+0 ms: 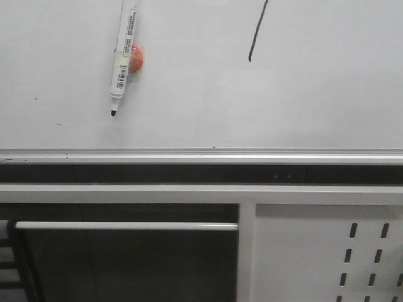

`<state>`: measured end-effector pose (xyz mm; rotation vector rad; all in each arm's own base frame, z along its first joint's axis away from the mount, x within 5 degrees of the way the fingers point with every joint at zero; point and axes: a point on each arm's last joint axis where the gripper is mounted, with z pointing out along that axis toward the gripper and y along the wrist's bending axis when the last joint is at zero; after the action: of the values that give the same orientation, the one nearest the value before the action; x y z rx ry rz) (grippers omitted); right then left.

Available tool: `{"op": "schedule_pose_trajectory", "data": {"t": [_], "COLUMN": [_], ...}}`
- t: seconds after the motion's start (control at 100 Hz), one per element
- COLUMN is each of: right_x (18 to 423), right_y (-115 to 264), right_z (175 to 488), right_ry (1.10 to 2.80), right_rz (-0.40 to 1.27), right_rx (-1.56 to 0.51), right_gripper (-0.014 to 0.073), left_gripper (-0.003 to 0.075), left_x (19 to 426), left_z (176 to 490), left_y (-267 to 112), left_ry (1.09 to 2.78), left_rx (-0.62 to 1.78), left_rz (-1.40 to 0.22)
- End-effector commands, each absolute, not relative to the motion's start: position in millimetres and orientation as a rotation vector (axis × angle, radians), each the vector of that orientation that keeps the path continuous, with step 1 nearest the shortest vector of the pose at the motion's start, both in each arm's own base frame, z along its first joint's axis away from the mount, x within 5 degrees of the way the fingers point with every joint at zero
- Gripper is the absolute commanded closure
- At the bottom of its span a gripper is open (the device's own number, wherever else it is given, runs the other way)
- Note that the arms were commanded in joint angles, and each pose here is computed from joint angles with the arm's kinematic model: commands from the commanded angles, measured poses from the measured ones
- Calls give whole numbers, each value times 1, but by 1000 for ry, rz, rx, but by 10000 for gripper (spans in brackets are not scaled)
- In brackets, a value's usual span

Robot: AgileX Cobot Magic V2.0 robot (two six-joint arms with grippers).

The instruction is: Write number 1 on whiteboard

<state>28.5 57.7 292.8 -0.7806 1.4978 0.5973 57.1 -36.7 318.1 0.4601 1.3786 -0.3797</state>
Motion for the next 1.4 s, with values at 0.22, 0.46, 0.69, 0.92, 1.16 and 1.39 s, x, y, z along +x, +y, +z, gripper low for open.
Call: {"op": "schedule_pose_trajectory", "data": {"t": [0.22,0.46,0.69,0.92,1.16,1.39], "right_x": [30,30,30,30,30,30], "right_y": [56,56,56,56,56,56], "right_z": [303,303,303,303,303,303], "right_ry": [1467,1467,1467,1467,1467,1467], "right_rz": [596,596,596,596,596,596], "right_rx": [-734,-734,-734,-734,-734,-734], "right_gripper": [656,656,656,656,656,656], "left_gripper": [738,738,738,738,738,738], "left_x": [57,61,64,60,52,53], "left_z": [332,324,280,239,214,184], "left_y": [-33,-30,-22,-10,-4,-2], "left_ry": [1308,1293,1414,1514,1627,1747], "left_rx": [405,377,186,-19,-65,-33], "left_rz": [-356,-300,-337,-289,-181,-112]}}
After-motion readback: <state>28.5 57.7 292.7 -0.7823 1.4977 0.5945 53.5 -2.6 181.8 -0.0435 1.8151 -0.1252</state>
